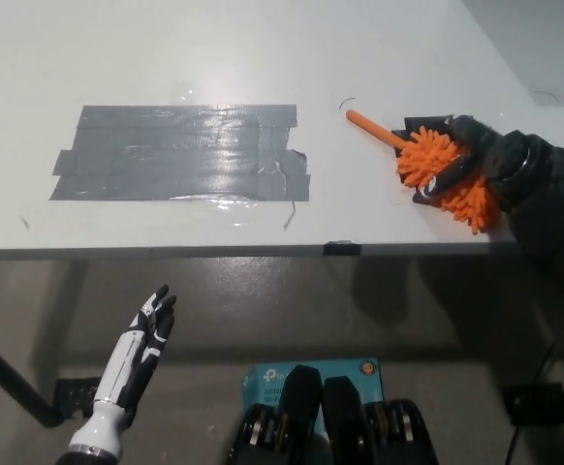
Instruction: An orange duster is kept infront of the robot in the middle of the table and the robot extends its right arm to grab the duster, picks it up and hands it to a person
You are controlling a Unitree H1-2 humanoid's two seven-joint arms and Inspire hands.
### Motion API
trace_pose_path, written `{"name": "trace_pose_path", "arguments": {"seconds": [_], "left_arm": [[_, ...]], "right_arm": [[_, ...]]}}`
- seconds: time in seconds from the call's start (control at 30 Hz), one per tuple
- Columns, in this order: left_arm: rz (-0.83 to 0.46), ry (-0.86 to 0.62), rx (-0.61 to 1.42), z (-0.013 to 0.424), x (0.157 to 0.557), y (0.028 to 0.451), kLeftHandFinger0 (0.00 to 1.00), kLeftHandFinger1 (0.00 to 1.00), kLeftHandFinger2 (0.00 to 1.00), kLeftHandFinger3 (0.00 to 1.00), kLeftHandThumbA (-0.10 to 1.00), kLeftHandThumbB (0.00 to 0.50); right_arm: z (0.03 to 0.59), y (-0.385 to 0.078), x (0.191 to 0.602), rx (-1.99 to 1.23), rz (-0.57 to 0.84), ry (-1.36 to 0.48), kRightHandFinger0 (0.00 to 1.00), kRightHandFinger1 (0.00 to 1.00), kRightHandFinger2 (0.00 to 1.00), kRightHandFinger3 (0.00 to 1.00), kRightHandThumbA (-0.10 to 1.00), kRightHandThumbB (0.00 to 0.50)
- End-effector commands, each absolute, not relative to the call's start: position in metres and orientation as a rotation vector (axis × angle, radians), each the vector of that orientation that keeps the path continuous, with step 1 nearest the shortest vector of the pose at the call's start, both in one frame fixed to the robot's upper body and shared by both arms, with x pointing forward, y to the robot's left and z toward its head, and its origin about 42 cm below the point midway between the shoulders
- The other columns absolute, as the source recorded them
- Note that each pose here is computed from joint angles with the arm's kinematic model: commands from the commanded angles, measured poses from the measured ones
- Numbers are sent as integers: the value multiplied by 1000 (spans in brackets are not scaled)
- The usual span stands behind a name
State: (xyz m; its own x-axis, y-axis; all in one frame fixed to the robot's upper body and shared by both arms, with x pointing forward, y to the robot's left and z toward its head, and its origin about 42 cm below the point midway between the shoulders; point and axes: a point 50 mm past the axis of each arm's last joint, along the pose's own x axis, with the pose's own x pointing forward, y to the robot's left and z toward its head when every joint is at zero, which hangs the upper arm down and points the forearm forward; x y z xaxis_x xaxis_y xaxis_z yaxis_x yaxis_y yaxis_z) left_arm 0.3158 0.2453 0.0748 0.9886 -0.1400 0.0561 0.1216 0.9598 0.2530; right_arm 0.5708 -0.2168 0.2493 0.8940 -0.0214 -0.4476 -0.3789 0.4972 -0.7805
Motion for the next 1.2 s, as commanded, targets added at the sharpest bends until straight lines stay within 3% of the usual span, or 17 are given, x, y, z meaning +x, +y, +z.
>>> {"name": "trace_pose_path", "arguments": {"seconds": [0.0, 0.03, 0.07, 0.1, 0.13, 0.2, 0.27, 0.37, 0.4, 0.47, 0.57, 0.9, 1.03, 1.07, 1.1, 1.13, 1.17], "left_arm": [[-138, -164, 245, 94, 327, 246, 1000, 1000, 1000, 1000, 931, 223], [-136, -164, 246, 95, 328, 246, 1000, 1000, 1000, 1000, 931, 225], [-136, -165, 246, 95, 328, 246, 1000, 1000, 1000, 1000, 931, 226], [-135, -162, 244, 94, 328, 246, 1000, 1000, 1000, 1000, 931, 229], [-134, -160, 244, 94, 328, 246, 1000, 1000, 1000, 1000, 932, 230], [-136, -159, 246, 94, 328, 246, 1000, 1000, 1000, 1000, 938, 228], [-139, -169, 249, 97, 331, 247, 1000, 1000, 1000, 1000, 937, 222], [-140, -175, 254, 98, 334, 247, 1000, 1000, 1000, 1000, 941, 220], [-142, -179, 255, 98, 334, 247, 1000, 1000, 1000, 1000, 942, 221], [-143, -180, 257, 99, 335, 248, 1000, 1000, 1000, 1000, 950, 223], [-143, -177, 263, 100, 335, 248, 1000, 1000, 1000, 1000, 962, 219], [-145, -180, 262, 100, 338, 249, 1000, 1000, 1000, 1000, 974, 213], [-144, -184, 265, 101, 339, 249, 1000, 1000, 1000, 1000, 977, 210], [-143, -188, 265, 102, 340, 249, 1000, 1000, 1000, 1000, 973, 204], [-144, -190, 264, 103, 340, 249, 1000, 1000, 1000, 1000, 972, 204], [-143, -190, 263, 103, 340, 249, 1000, 1000, 1000, 1000, 972, 203], [-142, -190, 264, 104, 341, 249, 1000, 1000, 1000, 1000, 972, 203]], "right_arm": [[249, -225, 574, -1098, 181, 485, 1000, 1000, 1000, 1000, 594, 336], [247, -226, 574, -1113, 191, 495, 338, 417, 543, 1000, 47, 198], [246, -226, 573, -1144, 201, 501, 119, 258, 438, 980, -41, 197], [241, -226, 572, -1220, 228, 509, 199, 435, 643, 1000, -75, 98], [238, -227, 571, -1262, 249, 513, 258, 472, 633, 1000, -56, 97], [234, -227, 570, -1304, 286, 552, 127, 321, 515, 1000, 66, 78], [231, -228, 569, -1315, 306, 548, 1, 182, 385, 1000, -52, 83], [231, -229, 570, -1305, 303, 559, 75, 263, 399, 1000, -100, 101], [231, -230, 570, -1304, 302, 558, 24, 242, 411, 1000, -82, 77], [232, -231, 570, -1294, 289, 552, 179, 359, 477, 1000, -49, 73], [231, -233, 569, -1268, 275, 548, 81, 288, 445, 1000, -62, 77], [229, -242, 568, -1227, 245, 524, 104, 322, 431, 1000, -100, 71], [232, -246, 568, -1179, 234, 483, 1, 240, 335, 1000, -100, 94], [237, -252, 568, -1049, 223, 421, 29, 294, 354, 1000, -100, 152], [239, -254, 568, -995, 218, 390, 64, 352, 371, 932, -100, 147], [244, -257, 567, -898, 202, 355, 58, 353, 341, 745, -100, 176], [248, -259, 567, -826, 186, 334, 48, 391, 316, 453, -100, 183]]}}
